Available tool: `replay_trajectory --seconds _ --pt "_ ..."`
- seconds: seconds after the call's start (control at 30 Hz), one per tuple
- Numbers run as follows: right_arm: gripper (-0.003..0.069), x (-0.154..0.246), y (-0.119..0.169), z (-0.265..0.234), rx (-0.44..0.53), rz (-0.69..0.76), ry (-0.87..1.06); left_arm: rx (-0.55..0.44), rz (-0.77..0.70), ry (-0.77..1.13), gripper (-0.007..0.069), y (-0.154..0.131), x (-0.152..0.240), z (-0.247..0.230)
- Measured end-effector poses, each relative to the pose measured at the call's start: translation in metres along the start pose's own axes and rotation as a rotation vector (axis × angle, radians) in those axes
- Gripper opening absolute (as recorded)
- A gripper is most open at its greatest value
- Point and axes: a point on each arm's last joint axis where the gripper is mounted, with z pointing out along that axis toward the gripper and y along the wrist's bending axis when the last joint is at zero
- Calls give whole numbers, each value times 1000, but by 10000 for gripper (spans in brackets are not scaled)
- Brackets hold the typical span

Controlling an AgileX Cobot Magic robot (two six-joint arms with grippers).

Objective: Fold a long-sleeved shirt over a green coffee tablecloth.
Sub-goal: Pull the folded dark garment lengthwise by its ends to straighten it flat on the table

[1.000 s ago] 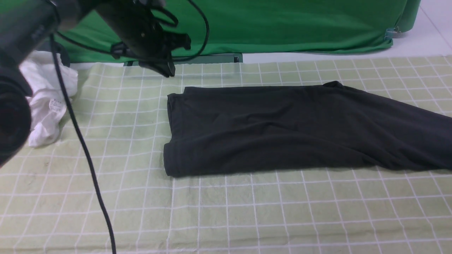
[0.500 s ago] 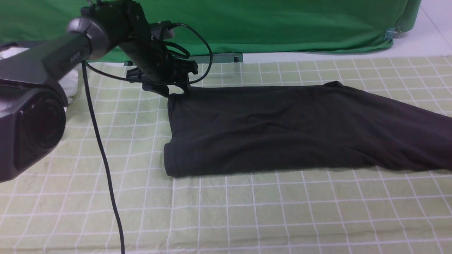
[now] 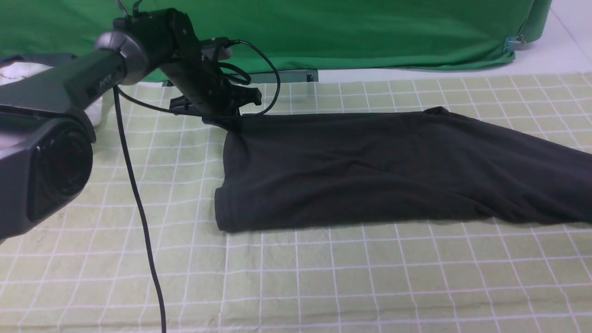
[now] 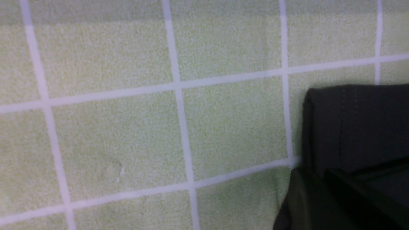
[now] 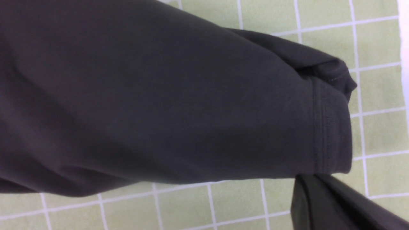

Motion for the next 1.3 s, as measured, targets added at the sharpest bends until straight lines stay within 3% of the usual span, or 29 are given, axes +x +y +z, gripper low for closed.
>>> replay_trajectory --seconds 0.3,0.63,0.83,1.0,1.13,1.3 --pt "6 0 1 0 -7 4 -2 34 26 -146 27 -15 -30 -44" --pt "13 0 1 0 -8 5 -2 -5 -40 -151 68 -6 -29 -22" --pt "75 -1 0 8 -11 5 14 -53 48 -88 295 -5 -28 -32" --pt "216 -4 -1 22 -14 5 33 -82 66 -73 477 -12 -36 -73" --pt "296 -11 -5 38 20 -11 5 -36 57 -107 542 -22 -40 -102" --pt "312 -12 -7 60 31 -22 46 9 47 -114 530 -28 -40 -108"
